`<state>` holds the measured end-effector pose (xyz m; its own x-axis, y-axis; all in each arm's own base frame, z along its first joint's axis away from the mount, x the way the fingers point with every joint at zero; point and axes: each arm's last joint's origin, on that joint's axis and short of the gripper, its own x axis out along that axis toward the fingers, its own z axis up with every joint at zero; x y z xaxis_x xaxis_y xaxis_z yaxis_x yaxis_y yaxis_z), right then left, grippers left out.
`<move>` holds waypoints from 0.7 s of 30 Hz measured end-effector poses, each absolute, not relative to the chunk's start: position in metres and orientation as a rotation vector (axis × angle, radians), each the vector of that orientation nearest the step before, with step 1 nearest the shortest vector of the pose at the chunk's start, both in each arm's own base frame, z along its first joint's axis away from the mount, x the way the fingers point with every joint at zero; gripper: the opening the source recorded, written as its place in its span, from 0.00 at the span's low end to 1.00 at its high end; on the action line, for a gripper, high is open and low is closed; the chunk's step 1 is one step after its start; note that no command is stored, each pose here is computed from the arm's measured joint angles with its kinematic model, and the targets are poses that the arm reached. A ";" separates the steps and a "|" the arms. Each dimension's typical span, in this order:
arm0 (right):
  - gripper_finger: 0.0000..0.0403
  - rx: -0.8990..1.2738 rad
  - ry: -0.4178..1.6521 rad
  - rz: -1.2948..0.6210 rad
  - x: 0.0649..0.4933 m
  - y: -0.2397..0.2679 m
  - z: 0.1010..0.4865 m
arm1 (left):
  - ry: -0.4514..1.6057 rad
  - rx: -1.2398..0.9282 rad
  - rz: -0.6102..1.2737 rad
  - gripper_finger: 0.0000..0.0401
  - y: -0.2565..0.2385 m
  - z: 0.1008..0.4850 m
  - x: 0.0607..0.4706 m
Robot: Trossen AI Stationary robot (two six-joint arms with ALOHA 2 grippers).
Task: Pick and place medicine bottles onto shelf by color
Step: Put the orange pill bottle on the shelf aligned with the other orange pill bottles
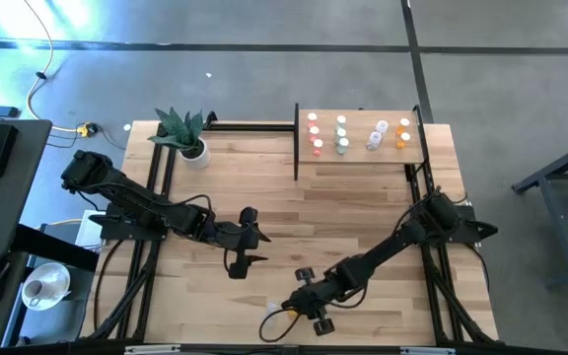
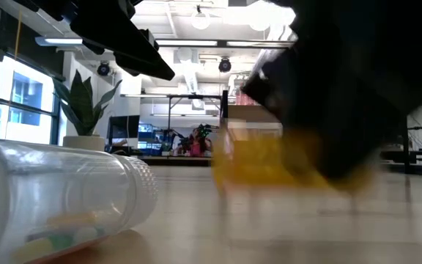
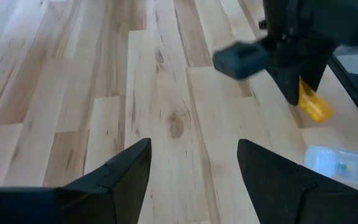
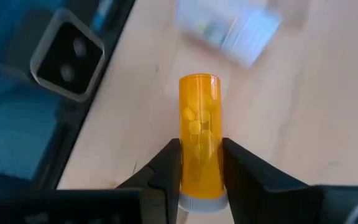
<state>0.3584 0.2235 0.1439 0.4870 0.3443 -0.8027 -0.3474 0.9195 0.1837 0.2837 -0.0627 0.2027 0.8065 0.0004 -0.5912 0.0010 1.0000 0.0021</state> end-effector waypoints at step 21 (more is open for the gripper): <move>0.22 -0.528 0.781 0.167 0.332 0.167 0.252 | 0.486 -0.183 -0.115 0.57 -0.068 0.217 0.292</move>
